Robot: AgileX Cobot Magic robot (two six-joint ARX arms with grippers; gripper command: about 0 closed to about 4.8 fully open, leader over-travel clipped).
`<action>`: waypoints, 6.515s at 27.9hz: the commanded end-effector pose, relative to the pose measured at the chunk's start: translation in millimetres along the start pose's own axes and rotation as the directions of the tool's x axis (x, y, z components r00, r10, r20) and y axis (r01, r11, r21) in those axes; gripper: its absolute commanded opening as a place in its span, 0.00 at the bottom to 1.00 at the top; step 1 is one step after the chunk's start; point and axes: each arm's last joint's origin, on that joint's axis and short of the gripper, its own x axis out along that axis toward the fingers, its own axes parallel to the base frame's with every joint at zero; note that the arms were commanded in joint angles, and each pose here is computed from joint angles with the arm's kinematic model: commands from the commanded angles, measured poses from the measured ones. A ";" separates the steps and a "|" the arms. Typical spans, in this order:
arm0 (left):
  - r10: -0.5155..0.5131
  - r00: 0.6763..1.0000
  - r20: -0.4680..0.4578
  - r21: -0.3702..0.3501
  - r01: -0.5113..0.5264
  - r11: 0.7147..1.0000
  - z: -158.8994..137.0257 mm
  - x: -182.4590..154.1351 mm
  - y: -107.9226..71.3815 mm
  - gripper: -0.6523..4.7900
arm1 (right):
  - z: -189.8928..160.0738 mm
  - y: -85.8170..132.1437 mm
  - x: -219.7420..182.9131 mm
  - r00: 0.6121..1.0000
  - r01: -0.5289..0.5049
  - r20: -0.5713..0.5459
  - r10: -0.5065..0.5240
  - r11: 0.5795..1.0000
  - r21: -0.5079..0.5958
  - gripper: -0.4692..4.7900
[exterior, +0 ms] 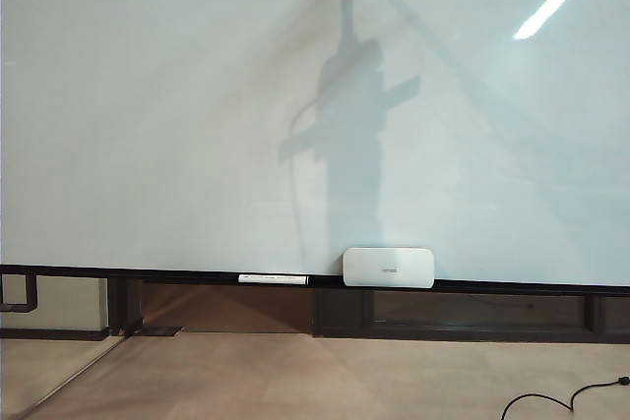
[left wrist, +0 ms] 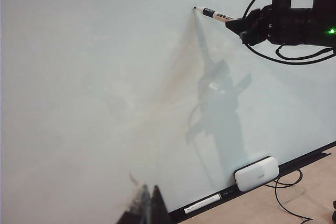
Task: Reach to the right to find the marker pen, pick it up, and write the number 14 on the whiteboard.
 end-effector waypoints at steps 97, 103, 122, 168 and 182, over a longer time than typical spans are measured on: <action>-0.257 0.966 0.034 -0.067 0.259 0.964 5.5 -6.3 -5.4 0.11 | 36.2 18.7 -24.3 0.961 0.206 -0.142 -0.236 0.959 -0.196 0.09; -0.257 0.966 0.034 -0.067 0.259 0.964 5.5 -6.3 -5.4 0.11 | 35.3 14.2 -23.4 0.960 0.211 -0.142 -0.242 0.957 -0.201 0.09; -0.252 0.967 0.037 -0.066 0.254 0.965 5.9 -6.2 -5.1 0.11 | 26.6 9.2 -20.5 0.960 0.183 -0.174 -0.221 0.960 -0.210 0.09; -0.245 0.969 0.035 -0.060 0.247 0.967 5.9 -6.1 -4.9 0.11 | -3.8 -3.5 -18.5 0.902 0.187 -0.345 -0.258 0.956 -0.227 0.09; -0.245 0.969 0.037 -0.059 0.247 0.967 6.4 -6.4 -4.7 0.11 | -5.4 -9.7 -22.9 0.829 0.326 -0.362 -0.426 0.894 -0.307 0.09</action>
